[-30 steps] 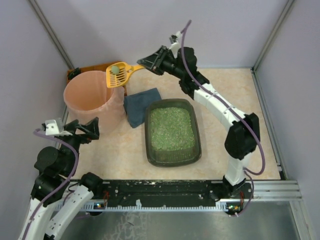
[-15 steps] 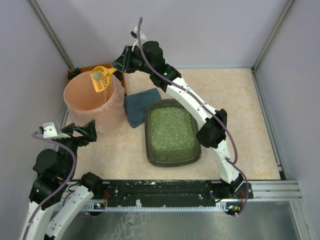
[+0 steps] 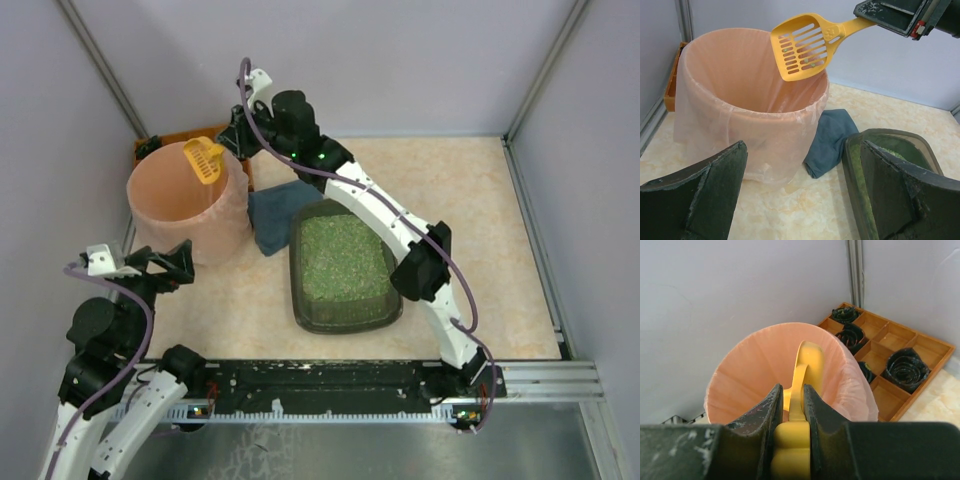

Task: Clean the litter box

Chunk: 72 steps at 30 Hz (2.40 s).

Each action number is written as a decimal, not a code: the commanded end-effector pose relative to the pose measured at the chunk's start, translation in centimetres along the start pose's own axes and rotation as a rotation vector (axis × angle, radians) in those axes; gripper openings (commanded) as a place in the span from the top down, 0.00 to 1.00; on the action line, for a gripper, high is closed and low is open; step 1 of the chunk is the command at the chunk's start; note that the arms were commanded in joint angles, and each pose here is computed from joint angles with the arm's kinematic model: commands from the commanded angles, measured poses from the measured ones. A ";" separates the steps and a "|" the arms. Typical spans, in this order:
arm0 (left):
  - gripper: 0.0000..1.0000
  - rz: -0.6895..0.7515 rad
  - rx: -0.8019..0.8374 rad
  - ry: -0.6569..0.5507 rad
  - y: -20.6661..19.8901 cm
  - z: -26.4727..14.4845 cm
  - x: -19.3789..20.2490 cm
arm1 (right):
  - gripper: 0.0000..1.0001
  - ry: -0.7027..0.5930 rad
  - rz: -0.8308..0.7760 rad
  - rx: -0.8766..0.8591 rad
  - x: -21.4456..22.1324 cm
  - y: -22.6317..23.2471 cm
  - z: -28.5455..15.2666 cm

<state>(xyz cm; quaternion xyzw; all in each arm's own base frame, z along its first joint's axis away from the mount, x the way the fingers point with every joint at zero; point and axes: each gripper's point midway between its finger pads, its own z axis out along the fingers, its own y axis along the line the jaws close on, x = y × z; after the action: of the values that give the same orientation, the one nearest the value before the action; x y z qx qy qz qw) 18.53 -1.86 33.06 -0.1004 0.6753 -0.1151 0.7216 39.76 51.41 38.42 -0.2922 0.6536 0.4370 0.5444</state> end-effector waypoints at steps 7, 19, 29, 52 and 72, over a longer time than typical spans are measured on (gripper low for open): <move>0.02 0.020 0.045 0.049 -1.2 1.2 1.7 | 1.00 -0.208 -0.111 -0.057 -11.2 5.7 -8.1; 0.02 0.048 0.176 0.155 -4.5 3.3 5.2 | 1.00 -0.161 -0.055 0.296 -9.2 1.1 -23.6; 0.02 0.053 0.252 0.213 -6.5 4.7 7.1 | 1.00 0.114 0.078 0.615 1.8 -5.0 -31.9; 0.06 0.097 0.369 0.357 -8.7 5.0 10.4 | 1.00 0.257 0.652 0.542 19.5 -13.1 -28.5; 0.06 0.079 0.358 0.353 -8.6 5.0 10.4 | 1.00 0.134 1.115 0.350 25.6 -8.1 -26.4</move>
<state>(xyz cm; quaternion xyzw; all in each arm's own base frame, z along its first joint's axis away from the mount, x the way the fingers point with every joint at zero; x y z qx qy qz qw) 23.80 -13.32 25.22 0.0801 0.7731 -0.2172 0.5905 31.20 24.96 11.02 0.1725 0.8184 0.4719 0.2788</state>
